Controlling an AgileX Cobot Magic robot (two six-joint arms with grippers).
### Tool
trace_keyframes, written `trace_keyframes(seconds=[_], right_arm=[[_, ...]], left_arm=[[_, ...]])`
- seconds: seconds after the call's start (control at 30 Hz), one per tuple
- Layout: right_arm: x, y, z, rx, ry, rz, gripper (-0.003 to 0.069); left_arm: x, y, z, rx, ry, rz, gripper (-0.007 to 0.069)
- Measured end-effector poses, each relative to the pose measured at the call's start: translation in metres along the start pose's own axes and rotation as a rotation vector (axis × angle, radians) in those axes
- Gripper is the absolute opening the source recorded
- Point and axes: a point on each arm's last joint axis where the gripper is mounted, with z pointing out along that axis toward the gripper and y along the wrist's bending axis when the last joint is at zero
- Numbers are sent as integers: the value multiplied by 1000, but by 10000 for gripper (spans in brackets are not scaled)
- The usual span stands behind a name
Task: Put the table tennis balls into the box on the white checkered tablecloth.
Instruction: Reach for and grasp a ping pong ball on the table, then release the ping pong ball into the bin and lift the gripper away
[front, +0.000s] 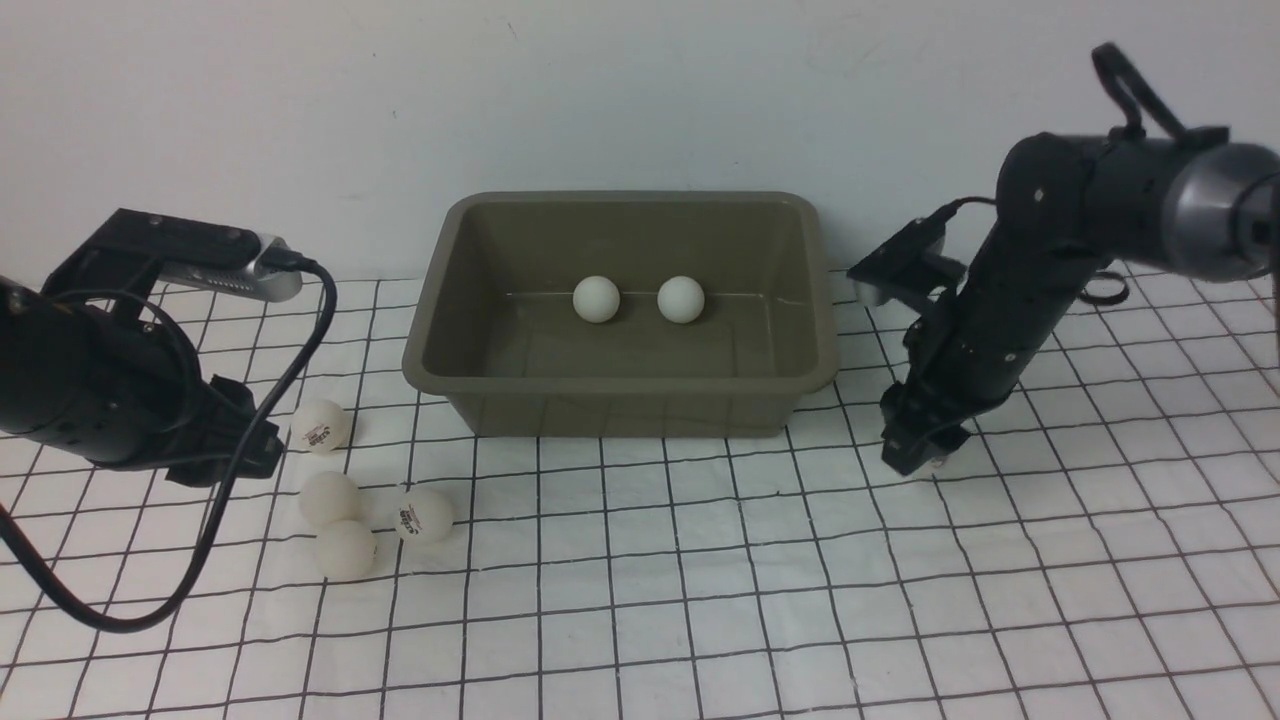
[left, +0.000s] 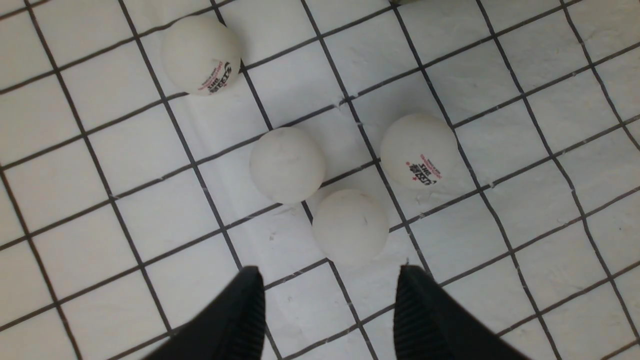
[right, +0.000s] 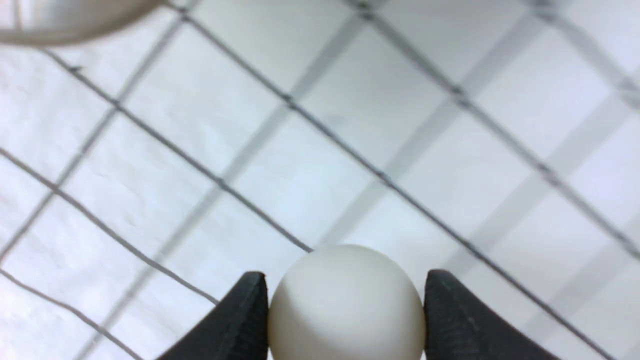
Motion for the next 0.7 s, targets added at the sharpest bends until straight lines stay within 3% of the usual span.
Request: trace_keyframes(seconds=[0.17, 0.33, 0.53, 0.7], right_arm=[[-10, 5, -55, 74, -200, 16, 360], [-30, 24, -80, 74, -386, 20, 360], [-55, 46, -77, 49, -484, -7, 360], [-85, 53, -41, 20, -470, -36, 360]], left_arm=[[0, 0, 0, 0, 1, 1, 324], [0, 0, 0, 0, 1, 4, 324], [0, 0, 0, 0, 1, 4, 324], [0, 0, 0, -1, -1, 7, 324]])
